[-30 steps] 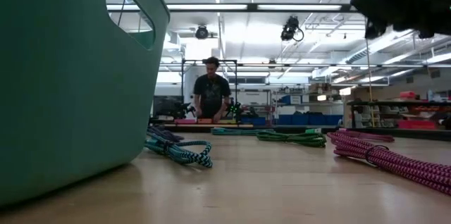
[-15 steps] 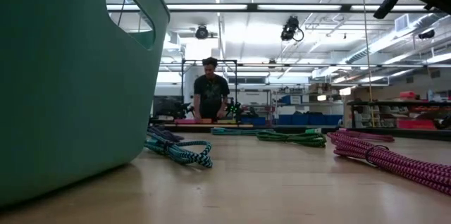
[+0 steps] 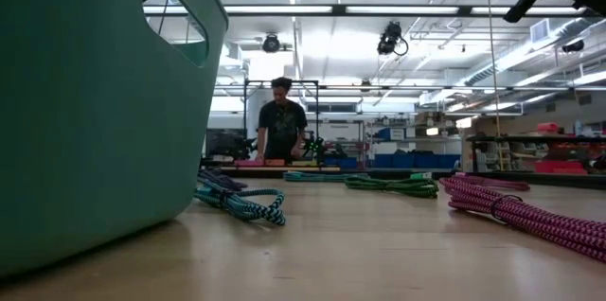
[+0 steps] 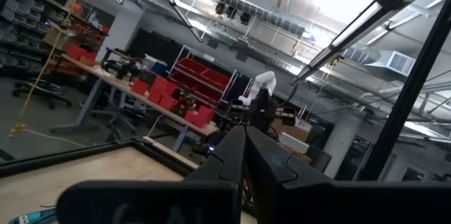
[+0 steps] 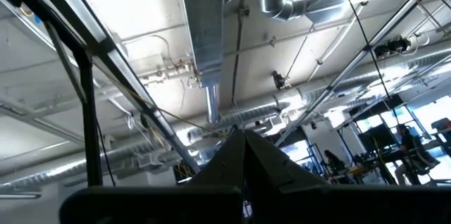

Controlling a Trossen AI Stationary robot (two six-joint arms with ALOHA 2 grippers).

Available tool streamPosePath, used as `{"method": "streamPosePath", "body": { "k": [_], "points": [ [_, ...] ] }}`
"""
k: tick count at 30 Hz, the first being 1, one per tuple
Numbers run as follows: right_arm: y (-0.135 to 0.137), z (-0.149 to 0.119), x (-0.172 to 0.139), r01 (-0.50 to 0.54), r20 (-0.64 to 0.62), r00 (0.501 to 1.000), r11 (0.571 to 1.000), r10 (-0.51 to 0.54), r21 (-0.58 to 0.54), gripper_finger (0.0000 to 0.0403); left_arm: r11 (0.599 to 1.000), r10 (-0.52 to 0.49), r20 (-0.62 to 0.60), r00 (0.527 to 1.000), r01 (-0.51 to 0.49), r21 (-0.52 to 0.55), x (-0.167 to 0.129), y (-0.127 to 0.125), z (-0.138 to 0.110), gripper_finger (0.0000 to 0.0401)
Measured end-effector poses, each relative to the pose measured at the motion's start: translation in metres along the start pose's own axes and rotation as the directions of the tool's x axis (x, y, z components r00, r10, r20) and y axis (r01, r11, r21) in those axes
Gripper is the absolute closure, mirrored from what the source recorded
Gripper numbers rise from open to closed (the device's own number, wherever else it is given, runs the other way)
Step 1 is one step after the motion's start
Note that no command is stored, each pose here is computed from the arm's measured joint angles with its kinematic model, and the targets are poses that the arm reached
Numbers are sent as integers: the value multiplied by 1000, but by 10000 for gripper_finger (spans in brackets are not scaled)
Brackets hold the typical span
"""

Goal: Pick and place USB-C Cables
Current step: Put the top pink charger cable into the green bin

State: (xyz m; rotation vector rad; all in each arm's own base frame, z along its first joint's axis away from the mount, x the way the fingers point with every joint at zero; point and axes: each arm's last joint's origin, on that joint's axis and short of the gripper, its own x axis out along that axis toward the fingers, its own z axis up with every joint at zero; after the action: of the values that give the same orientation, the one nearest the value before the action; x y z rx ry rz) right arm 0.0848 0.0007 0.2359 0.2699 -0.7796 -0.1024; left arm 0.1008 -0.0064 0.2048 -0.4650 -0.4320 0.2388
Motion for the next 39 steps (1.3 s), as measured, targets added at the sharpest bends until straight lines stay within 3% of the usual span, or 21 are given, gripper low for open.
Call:
{"method": "streamPosePath", "body": {
  "k": [9, 19, 22, 25, 27, 31, 39],
  "points": [
    [0, 1, 0, -1, 9, 1000, 1000, 1, 5, 391, 1000, 4, -15, 1000, -4, 9, 0, 0, -2, 381],
    [0, 2, 0, 1, 18, 1000, 995, -3, 102, 391, 999, 7, -19, 1000, -6, 37, 0, 1, -2, 381],
    [-2, -1, 1, 71, -13, 997, 993, -70, 89, 391, 999, 7, -19, 1000, -6, 32, 0, 1, -2, 380],
    [-3, -4, 8, 205, -120, 973, 977, -197, 53, 392, 1000, 7, -19, 1000, -7, 11, 0, 1, -2, 380],
    [-4, -7, 13, 308, -230, 927, 951, -295, 22, 392, 1000, 7, -19, 1000, -6, 10, 0, 1, -2, 380],
    [-4, -5, 21, 464, -458, 776, 885, -433, -49, 392, 1000, 7, -19, 1000, -6, 10, 0, 1, -2, 380],
    [5, 18, 42, 578, -696, 461, 781, -550, -235, 392, 1000, 7, -19, 1000, -6, 10, 0, 1, -2, 380]
  ]
}}
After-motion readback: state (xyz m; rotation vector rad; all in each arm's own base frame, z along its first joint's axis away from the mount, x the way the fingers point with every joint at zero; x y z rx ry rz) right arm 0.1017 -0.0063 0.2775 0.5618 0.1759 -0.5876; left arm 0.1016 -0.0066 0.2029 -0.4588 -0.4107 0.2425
